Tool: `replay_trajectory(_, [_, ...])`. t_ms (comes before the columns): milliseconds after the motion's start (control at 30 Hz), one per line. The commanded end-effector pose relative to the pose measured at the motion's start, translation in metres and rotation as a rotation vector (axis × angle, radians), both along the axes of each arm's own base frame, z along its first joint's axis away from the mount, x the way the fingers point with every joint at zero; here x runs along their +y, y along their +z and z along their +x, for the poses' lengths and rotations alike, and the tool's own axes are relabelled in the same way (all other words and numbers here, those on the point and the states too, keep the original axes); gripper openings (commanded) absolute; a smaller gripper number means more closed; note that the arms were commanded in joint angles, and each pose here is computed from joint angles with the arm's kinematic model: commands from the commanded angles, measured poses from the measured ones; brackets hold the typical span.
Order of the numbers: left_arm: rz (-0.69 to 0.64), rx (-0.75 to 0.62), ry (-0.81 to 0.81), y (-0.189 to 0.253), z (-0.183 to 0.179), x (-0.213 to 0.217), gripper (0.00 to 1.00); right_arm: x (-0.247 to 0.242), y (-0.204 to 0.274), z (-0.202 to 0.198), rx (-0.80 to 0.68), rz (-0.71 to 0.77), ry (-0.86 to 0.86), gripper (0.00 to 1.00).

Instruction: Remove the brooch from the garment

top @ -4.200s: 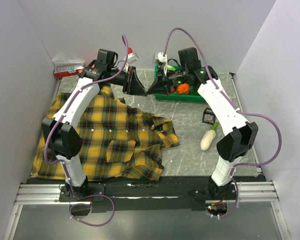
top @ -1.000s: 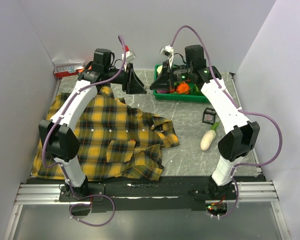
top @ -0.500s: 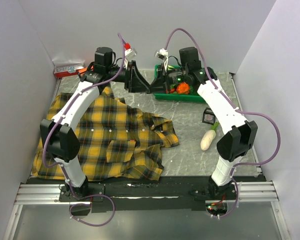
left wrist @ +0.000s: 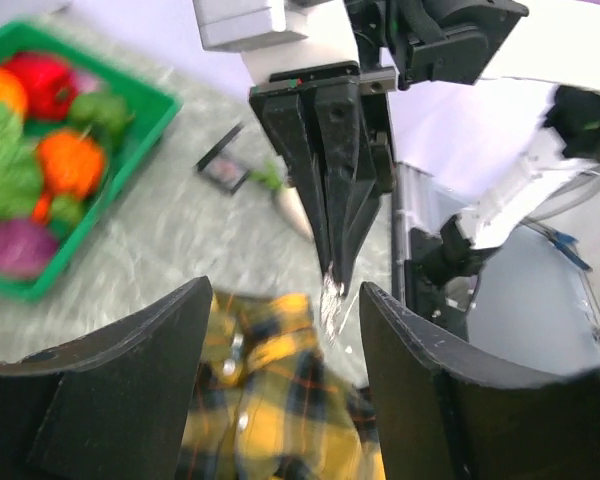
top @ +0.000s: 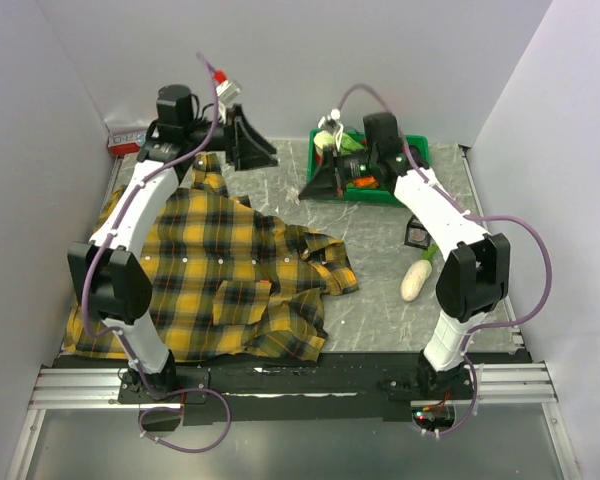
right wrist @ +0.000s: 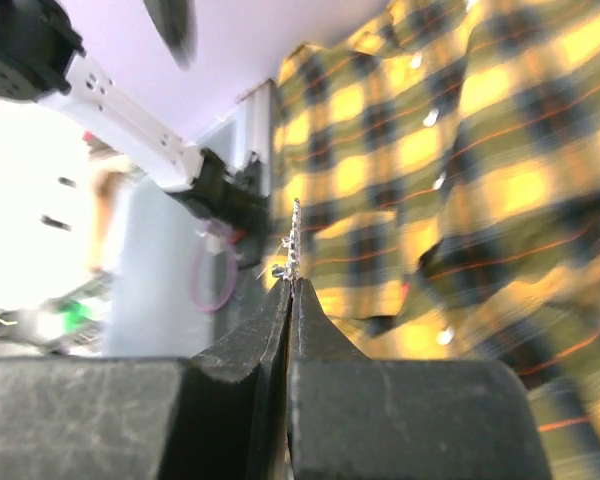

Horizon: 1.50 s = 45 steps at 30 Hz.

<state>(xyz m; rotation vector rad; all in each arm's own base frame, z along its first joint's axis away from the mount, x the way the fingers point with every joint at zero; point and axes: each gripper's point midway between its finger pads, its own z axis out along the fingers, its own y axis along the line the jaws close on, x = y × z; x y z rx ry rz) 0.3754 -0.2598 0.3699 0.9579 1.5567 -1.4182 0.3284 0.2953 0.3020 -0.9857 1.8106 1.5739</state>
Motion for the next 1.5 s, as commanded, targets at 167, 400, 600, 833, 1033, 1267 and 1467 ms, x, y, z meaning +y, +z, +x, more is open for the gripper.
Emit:
replay_trajectory(167, [0.127,0.166,0.036,-0.105,-0.055,0.007,0.69,0.002,-0.058,-0.041,0.362,0.016,0.089,0.0])
replay_trajectory(400, [0.121,0.345,-0.074,-0.163,-0.111,-0.007,0.77,0.009,-0.099,-0.055,0.462,-0.019,0.093,0.0])
replay_trajectory(600, [0.116,0.403,-0.126,-0.175,-0.112,-0.01,0.76,0.016,-0.106,-0.059,0.447,-0.032,0.098,0.0])
replay_trajectory(833, [0.119,0.416,-0.17,-0.176,-0.109,-0.015,0.63,0.019,-0.101,-0.057,0.398,-0.05,0.095,0.0])
replay_trajectory(1033, [0.123,0.411,-0.184,-0.175,-0.106,-0.021,0.57,0.019,-0.099,-0.057,0.395,-0.047,0.087,0.0])
replay_trajectory(1267, [0.14,0.379,-0.202,-0.175,-0.109,-0.023,0.59,0.02,-0.1,-0.058,0.405,-0.048,0.086,0.0])
replay_trajectory(1467, [0.175,0.365,-0.166,-0.182,-0.104,-0.023,0.52,0.021,-0.098,-0.054,0.401,-0.044,0.084,0.0])
